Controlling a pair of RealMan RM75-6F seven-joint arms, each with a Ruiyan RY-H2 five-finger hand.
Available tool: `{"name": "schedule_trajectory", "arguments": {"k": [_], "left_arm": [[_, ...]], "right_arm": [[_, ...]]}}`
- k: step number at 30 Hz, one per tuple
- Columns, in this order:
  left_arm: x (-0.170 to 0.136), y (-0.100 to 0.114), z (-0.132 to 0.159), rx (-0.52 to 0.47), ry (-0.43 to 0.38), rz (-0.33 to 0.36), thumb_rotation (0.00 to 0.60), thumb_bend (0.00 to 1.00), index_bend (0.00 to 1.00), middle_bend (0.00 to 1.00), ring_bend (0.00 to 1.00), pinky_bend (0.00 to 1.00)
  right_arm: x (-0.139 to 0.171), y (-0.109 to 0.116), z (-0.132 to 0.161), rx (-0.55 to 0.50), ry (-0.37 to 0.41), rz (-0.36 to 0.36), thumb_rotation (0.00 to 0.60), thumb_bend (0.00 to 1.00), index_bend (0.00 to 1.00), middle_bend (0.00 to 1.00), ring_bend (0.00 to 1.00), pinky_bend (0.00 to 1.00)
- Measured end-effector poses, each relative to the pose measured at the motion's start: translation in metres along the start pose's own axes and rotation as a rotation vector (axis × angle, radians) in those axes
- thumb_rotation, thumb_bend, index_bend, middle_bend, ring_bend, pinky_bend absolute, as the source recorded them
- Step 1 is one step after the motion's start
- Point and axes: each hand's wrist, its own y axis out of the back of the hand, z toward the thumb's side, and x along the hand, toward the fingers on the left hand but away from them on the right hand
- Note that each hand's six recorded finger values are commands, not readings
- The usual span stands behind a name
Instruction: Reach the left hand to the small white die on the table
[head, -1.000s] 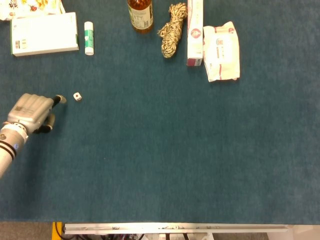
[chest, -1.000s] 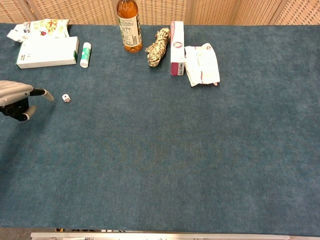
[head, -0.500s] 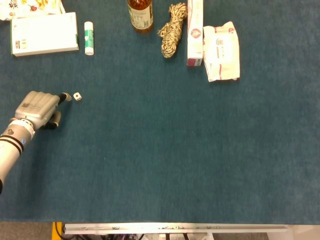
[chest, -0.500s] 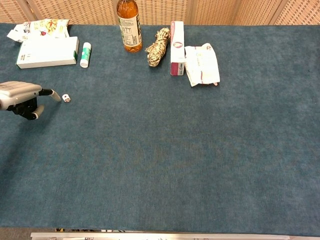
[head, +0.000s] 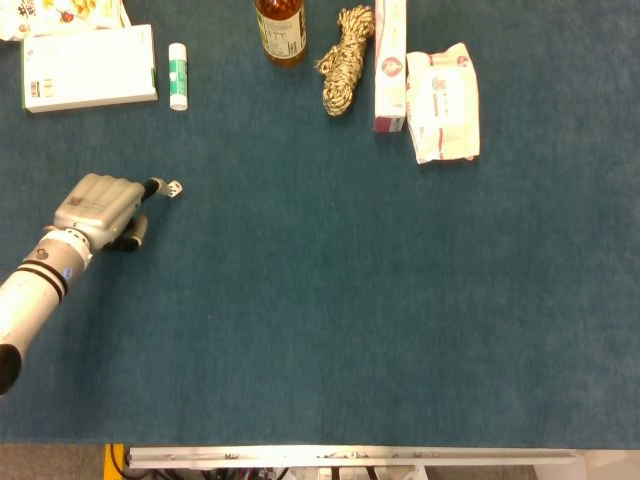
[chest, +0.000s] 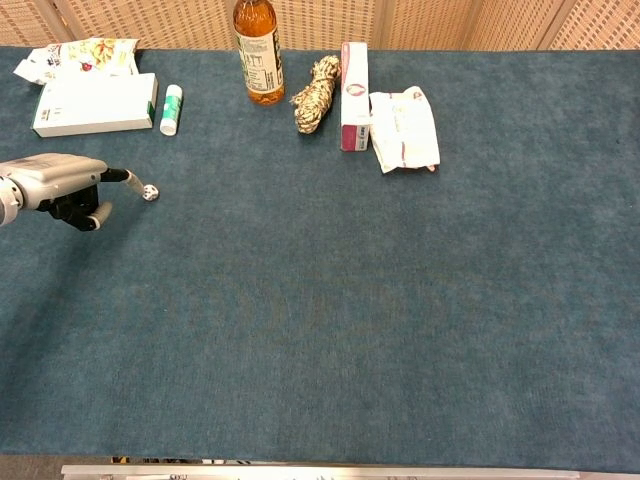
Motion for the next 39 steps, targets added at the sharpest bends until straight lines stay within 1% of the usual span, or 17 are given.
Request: {"name": "schedule_trajectory", "arguments": {"k": [5, 9, 10, 12, 13, 15, 16, 18, 20, 21, 23, 29, 31, 35, 37, 39], "left_arm": [[0.001, 0.005, 0.006, 0.000, -0.011, 0.023, 0.600, 0.66, 0.17, 1.00, 1.00, 1.00], [-0.004, 0.011, 0.005, 0.002, -0.004, 0.052, 0.600, 0.66, 0.15, 0.99, 1.00, 1.00], [-0.006, 0.013, 0.004, 0.001, 0.001, 0.065, 0.600, 0.66, 0.14, 0.98, 0.99, 1.00], [-0.011, 0.017, 0.001, -0.005, 0.012, 0.091, 0.600, 0.65, 0.12, 0.91, 0.93, 0.99], [-0.014, 0.019, -0.002, -0.011, 0.020, 0.113, 0.600, 0.65, 0.10, 0.87, 0.89, 0.97], [-0.021, 0.022, -0.006, -0.023, 0.034, 0.149, 0.600, 0.63, 0.06, 0.76, 0.76, 0.89], [-0.027, 0.024, -0.009, -0.033, 0.046, 0.178, 0.600, 0.62, 0.05, 0.73, 0.72, 0.86], [-0.037, 0.026, -0.015, -0.049, 0.065, 0.224, 0.600, 0.54, 0.03, 0.61, 0.62, 0.77], [-0.049, 0.028, -0.023, -0.067, 0.091, 0.282, 0.600, 0.48, 0.03, 0.52, 0.52, 0.68], [-0.055, 0.028, -0.027, -0.075, 0.103, 0.308, 0.600, 0.47, 0.03, 0.50, 0.48, 0.66], [-0.069, 0.029, -0.035, -0.095, 0.129, 0.370, 0.600, 0.46, 0.03, 0.43, 0.41, 0.57], [-0.112, 0.032, -0.053, -0.147, 0.184, 0.565, 0.600, 0.45, 0.04, 0.32, 0.27, 0.39], [-0.127, 0.029, -0.059, -0.156, 0.205, 0.622, 0.600, 0.45, 0.04, 0.31, 0.25, 0.36], [-0.152, 0.019, -0.070, -0.179, 0.247, 0.689, 0.600, 0.45, 0.04, 0.30, 0.25, 0.35], [-0.161, 0.015, -0.073, -0.192, 0.262, 0.707, 0.600, 0.45, 0.04, 0.30, 0.25, 0.35], [-0.166, 0.012, -0.074, -0.199, 0.268, 0.711, 0.600, 0.45, 0.04, 0.30, 0.25, 0.35]], "right_arm": [[0.001, 0.000, -0.003, -0.003, -0.005, -0.002, 0.600, 0.29, 0.30, 0.32, 0.20, 0.17], [0.001, 0.000, -0.003, -0.006, -0.004, -0.001, 0.600, 0.29, 0.30, 0.32, 0.20, 0.17], [0.001, 0.000, -0.003, -0.006, -0.002, -0.001, 0.600, 0.29, 0.30, 0.32, 0.20, 0.17], [0.000, 0.000, -0.003, -0.006, 0.000, 0.001, 0.600, 0.29, 0.30, 0.32, 0.20, 0.17], [-0.001, -0.001, -0.003, -0.005, 0.000, 0.003, 0.600, 0.29, 0.30, 0.32, 0.20, 0.17], [-0.001, -0.002, -0.002, -0.004, 0.002, 0.005, 0.600, 0.29, 0.30, 0.32, 0.20, 0.17], [-0.002, -0.002, -0.001, -0.004, 0.003, 0.007, 0.600, 0.29, 0.30, 0.32, 0.20, 0.17], [-0.003, -0.004, -0.001, -0.003, 0.005, 0.011, 0.600, 0.29, 0.30, 0.32, 0.20, 0.17], [-0.004, -0.005, 0.000, -0.002, 0.007, 0.015, 0.600, 0.29, 0.30, 0.32, 0.20, 0.17], [-0.005, -0.006, 0.001, -0.001, 0.007, 0.018, 0.600, 0.29, 0.30, 0.32, 0.20, 0.17], [-0.007, -0.007, 0.002, -0.001, 0.011, 0.022, 0.600, 0.29, 0.30, 0.32, 0.20, 0.17], [-0.010, -0.010, 0.009, 0.002, 0.028, 0.035, 0.600, 0.29, 0.30, 0.32, 0.20, 0.17], [-0.010, -0.011, 0.010, 0.002, 0.031, 0.040, 0.600, 0.29, 0.30, 0.32, 0.20, 0.17], [-0.011, -0.012, 0.015, 0.001, 0.044, 0.045, 0.600, 0.29, 0.30, 0.32, 0.20, 0.17], [-0.011, -0.012, 0.017, 0.002, 0.051, 0.046, 0.600, 0.29, 0.30, 0.32, 0.20, 0.17], [-0.011, -0.013, 0.018, 0.004, 0.053, 0.048, 0.600, 0.29, 0.30, 0.32, 0.20, 0.17]]}}
